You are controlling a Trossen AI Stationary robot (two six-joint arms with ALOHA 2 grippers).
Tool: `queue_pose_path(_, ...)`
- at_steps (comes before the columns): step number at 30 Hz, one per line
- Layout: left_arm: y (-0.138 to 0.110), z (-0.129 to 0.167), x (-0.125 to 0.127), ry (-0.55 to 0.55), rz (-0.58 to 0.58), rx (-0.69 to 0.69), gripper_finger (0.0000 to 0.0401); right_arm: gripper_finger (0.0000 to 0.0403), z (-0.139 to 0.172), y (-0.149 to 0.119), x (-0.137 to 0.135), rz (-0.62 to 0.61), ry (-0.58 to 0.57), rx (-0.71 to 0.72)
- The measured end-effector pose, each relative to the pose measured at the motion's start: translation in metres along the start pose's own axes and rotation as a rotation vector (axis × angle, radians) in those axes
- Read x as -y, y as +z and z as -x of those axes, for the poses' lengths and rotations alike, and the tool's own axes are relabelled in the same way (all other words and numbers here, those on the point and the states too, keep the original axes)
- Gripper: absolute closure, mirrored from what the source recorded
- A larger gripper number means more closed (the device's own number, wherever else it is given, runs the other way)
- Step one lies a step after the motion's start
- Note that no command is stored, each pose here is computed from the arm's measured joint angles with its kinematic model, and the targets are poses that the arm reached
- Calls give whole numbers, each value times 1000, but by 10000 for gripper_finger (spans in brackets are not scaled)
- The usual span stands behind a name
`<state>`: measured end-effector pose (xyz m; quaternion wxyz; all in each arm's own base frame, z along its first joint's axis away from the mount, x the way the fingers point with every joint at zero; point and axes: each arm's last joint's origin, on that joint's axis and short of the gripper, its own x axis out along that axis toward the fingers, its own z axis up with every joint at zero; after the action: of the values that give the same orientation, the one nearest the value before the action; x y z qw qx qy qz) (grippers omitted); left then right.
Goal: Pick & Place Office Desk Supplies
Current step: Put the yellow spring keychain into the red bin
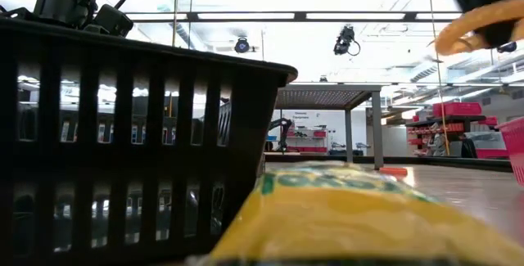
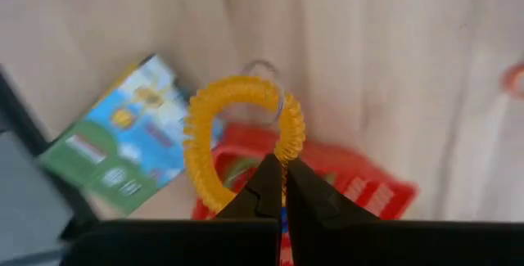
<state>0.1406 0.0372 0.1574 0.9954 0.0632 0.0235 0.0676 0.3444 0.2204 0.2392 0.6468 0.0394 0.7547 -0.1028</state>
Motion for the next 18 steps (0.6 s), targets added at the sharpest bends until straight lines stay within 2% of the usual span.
queue_pose_path(8, 0, 0, 0, -7, 4, 3, 198, 401, -2, -6, -5, -83, 155, -177)
queue_pose_path(12, 0, 0, 0, -14, 7, 4, 198, 401, -19, -10, -4, -121, 160, -294)
queue_pose_path(18, 0, 0, 1, -33, 7, 6, 198, 399, -62, -25, 2, -143, 104, -506)
